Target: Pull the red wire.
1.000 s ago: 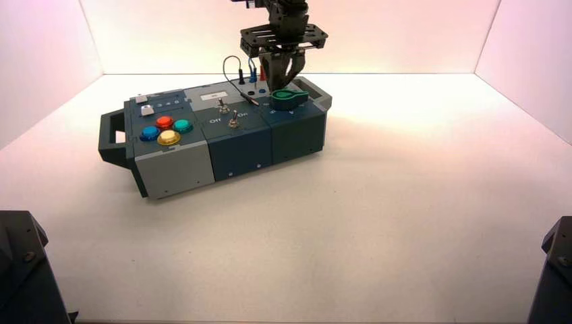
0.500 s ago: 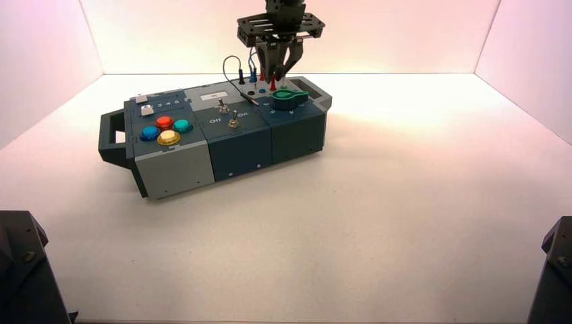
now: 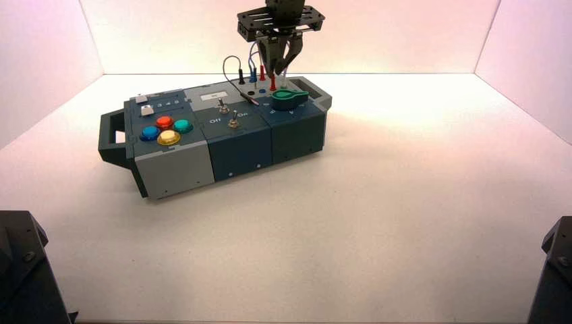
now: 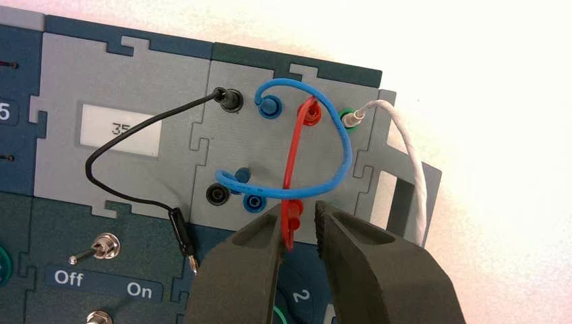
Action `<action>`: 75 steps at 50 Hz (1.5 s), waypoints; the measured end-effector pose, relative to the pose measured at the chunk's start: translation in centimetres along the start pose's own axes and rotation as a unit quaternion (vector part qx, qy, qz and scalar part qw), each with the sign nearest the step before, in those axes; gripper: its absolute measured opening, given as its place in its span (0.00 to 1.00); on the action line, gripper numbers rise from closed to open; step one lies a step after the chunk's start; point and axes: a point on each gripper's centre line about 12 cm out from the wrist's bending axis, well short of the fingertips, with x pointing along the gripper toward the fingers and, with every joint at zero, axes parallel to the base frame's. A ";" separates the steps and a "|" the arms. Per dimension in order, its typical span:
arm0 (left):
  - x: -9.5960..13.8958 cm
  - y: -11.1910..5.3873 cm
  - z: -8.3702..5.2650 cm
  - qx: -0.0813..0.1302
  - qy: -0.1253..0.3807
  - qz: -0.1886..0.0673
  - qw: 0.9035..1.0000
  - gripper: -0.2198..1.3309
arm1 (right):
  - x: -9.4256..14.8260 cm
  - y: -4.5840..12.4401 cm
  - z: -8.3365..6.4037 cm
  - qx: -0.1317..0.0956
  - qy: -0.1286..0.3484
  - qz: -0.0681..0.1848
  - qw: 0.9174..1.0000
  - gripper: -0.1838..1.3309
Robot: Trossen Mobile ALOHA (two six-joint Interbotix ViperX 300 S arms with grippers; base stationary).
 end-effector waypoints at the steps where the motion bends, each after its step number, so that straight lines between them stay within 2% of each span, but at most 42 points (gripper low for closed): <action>1: 0.0 0.0 -0.1 0.000 0.001 0.000 1.000 0.04 | 0.0 0.0 0.0 0.001 0.000 0.000 1.000 0.45; 18: 0.0 0.0 -0.1 0.000 0.001 0.000 1.000 0.04 | 0.0 0.0 0.0 0.002 0.001 0.001 1.000 0.45; 30: 0.0 0.0 0.0 0.000 -0.001 0.000 1.000 0.04 | 0.6 0.1 0.1 0.004 0.004 0.002 1.000 0.40; 38: -0.1 0.0 0.1 0.000 -0.004 0.000 1.000 0.04 | 0.8 0.1 0.0 0.004 0.005 0.002 1.000 0.28; 41: -0.1 0.0 0.1 0.000 -0.004 0.000 1.000 0.04 | 0.9 0.2 0.0 0.004 0.006 0.003 1.000 0.18; 46: -0.1 0.0 0.1 0.000 -0.004 0.000 1.000 0.04 | 0.9 0.2 0.0 0.005 0.005 0.003 1.000 0.08; 75: -0.1 0.0 0.1 0.000 -0.004 0.000 1.000 0.04 | 0.5 0.2 0.2 0.003 0.002 0.002 1.000 0.08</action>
